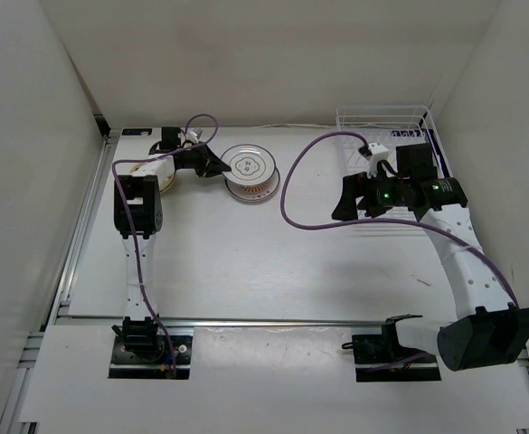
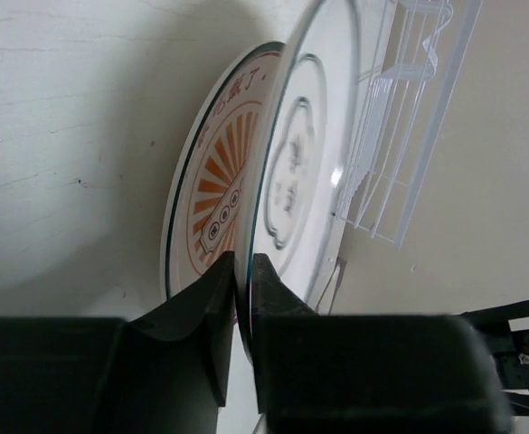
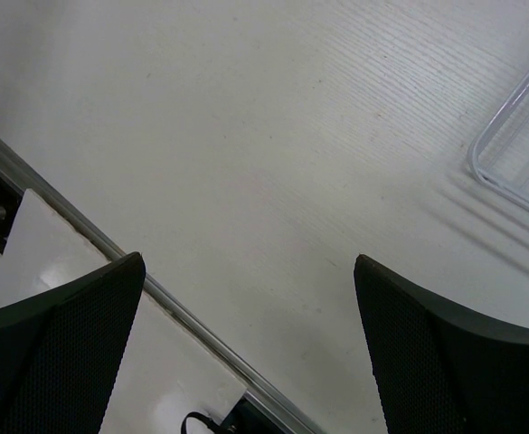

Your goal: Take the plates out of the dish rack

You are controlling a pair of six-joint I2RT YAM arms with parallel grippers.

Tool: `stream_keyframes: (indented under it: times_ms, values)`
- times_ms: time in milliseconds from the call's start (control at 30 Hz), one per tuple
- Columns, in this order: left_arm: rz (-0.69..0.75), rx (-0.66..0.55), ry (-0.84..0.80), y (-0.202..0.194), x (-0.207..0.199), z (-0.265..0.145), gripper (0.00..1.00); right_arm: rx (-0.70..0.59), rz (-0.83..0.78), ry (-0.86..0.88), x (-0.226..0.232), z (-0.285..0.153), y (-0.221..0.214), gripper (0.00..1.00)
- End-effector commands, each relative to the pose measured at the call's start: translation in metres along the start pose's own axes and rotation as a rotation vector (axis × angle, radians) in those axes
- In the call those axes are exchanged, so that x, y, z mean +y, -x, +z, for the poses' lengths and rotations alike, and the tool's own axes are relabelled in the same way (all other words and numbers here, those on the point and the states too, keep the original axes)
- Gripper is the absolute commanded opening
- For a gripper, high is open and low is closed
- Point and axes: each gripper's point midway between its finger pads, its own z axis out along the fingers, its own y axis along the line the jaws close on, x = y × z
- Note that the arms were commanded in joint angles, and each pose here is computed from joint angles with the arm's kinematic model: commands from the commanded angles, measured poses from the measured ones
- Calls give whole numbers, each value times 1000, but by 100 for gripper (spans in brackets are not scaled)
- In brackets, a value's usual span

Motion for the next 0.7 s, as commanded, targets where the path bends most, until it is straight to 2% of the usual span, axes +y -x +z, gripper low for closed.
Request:
stream_keyframes:
  times_ms: [0, 433, 533, 667]
  values:
    - [95, -18, -42, 7, -24, -6, 26, -22, -18, 19, 0, 4, 3, 99]
    - [115, 7, -25, -8, -18, 0, 43, -44, -24, 17, 1, 3, 4, 99]
    - [138, 8, -24, -11, -19, -3, 53, -53, -20, 25, 2, 3, 7, 99]
    - [191, 5, -46, -14, -41, -9, 65, -61, -16, 34, 4, 4, 9, 99]
